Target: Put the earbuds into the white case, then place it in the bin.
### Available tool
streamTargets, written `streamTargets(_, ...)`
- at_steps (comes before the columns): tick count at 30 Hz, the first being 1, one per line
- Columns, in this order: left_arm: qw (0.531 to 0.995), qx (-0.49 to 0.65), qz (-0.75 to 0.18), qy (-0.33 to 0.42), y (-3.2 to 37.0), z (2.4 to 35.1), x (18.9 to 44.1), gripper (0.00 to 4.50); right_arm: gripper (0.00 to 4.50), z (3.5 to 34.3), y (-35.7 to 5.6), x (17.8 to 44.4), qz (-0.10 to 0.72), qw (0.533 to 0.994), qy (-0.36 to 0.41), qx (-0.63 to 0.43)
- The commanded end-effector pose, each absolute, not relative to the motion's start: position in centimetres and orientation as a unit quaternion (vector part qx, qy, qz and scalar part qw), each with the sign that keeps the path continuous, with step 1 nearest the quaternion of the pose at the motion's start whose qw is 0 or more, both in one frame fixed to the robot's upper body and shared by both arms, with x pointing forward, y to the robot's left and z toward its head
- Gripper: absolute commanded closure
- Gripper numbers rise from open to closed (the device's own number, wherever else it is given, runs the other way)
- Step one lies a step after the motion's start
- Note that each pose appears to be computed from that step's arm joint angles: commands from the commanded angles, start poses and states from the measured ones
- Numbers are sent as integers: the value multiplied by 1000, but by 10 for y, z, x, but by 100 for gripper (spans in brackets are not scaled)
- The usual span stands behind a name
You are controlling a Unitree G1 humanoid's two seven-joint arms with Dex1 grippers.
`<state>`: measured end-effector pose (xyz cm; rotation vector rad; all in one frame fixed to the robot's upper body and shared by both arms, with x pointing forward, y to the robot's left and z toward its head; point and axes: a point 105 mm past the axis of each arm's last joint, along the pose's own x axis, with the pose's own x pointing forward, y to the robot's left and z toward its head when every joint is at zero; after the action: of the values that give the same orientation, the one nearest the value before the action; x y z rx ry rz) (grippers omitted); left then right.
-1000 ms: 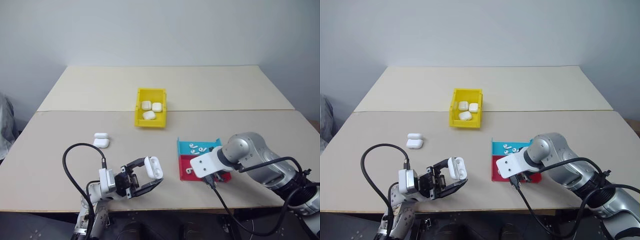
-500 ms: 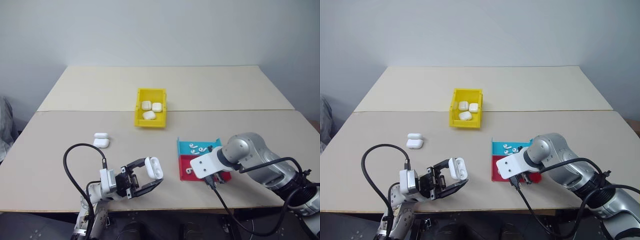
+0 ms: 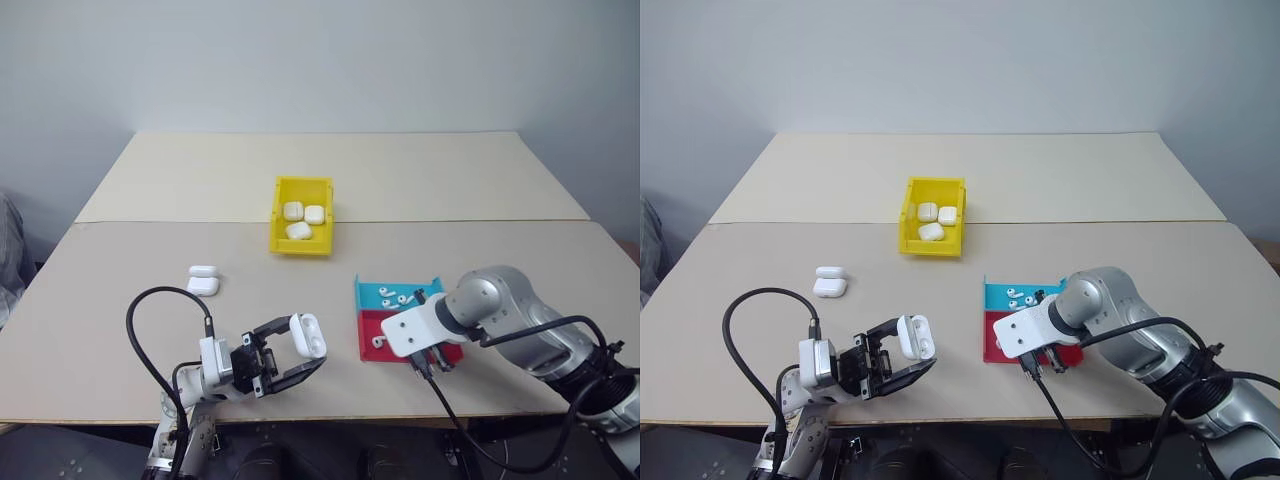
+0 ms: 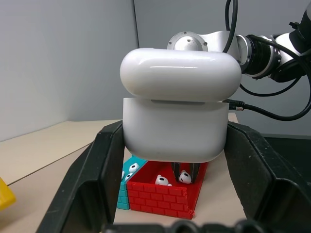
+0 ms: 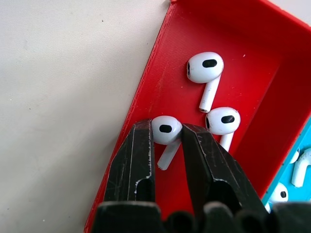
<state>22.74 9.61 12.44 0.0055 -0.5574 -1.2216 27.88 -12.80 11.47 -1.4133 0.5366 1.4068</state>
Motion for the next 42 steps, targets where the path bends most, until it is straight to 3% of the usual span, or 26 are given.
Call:
streamTargets(1,776,11,-566,-278,97,134,227,151,385,119,-130,281,574,526,220,-588)
streamTargets(4,774,14,-567,-282,97,136,231,151,385,126,-129,279,572,542,213,-577)
streamTargets(7,769,12,-563,-303,96,149,239,151,385,157,-123,276,573,600,174,-531)
streamTargets(12,731,-22,-592,-338,85,183,239,151,385,247,-125,276,534,746,13,-398)
streamTargets(16,702,-58,-617,-350,74,198,236,151,385,281,-131,259,534,784,-107,-298)
streamTargets(22,668,-74,-656,-342,63,203,235,151,385,301,-120,237,569,783,-220,-119)
streamTargets(27,648,-76,-683,-327,59,207,227,151,385,306,-104,218,591,735,-324,-76)
streamTargets(32,650,-75,-681,-328,58,208,227,151,385,293,-82,212,639,687,-340,-63)
streamTargets(42,660,-63,-673,-328,59,206,227,151,385,271,-72,219,656,672,-327,-104)
